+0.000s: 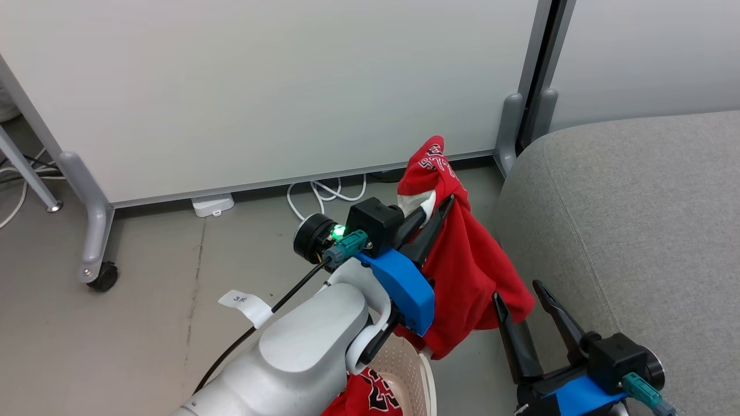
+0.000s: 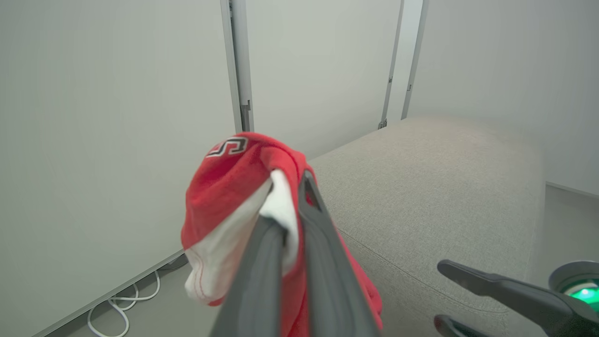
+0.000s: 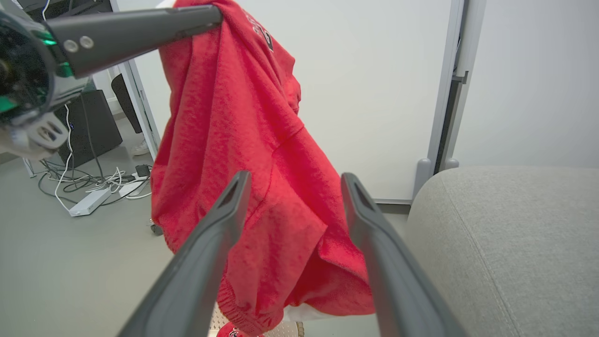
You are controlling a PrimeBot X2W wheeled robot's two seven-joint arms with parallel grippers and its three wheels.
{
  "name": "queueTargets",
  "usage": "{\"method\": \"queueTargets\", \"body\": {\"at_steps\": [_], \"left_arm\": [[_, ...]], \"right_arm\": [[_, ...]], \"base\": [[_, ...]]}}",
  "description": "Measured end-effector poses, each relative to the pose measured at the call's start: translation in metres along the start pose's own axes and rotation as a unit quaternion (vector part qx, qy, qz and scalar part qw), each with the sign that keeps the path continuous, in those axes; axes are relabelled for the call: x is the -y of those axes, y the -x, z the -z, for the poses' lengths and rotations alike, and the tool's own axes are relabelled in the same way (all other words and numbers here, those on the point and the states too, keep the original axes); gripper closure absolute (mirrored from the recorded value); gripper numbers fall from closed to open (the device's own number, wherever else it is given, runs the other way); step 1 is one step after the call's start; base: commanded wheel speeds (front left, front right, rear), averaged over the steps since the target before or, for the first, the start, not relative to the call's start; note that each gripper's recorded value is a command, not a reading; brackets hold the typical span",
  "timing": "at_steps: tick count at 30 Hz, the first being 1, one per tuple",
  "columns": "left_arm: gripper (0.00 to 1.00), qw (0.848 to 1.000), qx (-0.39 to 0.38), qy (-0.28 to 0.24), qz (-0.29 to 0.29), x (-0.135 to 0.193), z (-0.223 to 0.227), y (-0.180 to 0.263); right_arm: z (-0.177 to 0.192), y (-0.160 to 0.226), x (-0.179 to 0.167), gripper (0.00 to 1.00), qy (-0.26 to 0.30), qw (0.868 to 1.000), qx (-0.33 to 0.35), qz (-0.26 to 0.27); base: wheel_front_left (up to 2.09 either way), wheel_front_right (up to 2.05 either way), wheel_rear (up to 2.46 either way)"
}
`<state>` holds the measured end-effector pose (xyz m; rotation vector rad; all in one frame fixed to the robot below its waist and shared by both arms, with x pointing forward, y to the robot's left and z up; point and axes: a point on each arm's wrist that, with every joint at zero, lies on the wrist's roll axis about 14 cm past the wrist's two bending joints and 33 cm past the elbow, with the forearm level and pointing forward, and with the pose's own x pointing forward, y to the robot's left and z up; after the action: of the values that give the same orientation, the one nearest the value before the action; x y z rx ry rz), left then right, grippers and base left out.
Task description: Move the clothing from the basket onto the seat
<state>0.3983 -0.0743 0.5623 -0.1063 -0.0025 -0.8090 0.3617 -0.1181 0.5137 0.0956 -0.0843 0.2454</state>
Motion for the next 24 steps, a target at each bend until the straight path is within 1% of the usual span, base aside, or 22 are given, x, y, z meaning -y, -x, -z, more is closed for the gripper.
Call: {"method": "queueTargets", "body": {"at_steps": [10, 15, 24], "left_arm": [[1.0, 1.0, -0.008, 0.004, -0.001, 0.0, 0.004, 0.0], [1.0, 1.0, -0.012, 0.007, -0.003, -0.002, 0.007, 0.0], [1.0, 1.0, -0.017, 0.013, 0.002, 0.001, 0.01, -0.001]], "right_arm": [[0.005, -0.002, -0.007, 0.0, 0.003, 1.0, -0.014, -0.011], [0.006, -0.01, -0.01, 0.0, 0.014, 0.999, -0.027, -0.02], [0.014, -0.028, -0.019, 0.0, 0.034, 0.996, -0.07, -0.043]], "base": [[0.0, 0.0, 0.0], [0.0, 0.0, 0.0], [0.0, 0.0, 0.0]]}}
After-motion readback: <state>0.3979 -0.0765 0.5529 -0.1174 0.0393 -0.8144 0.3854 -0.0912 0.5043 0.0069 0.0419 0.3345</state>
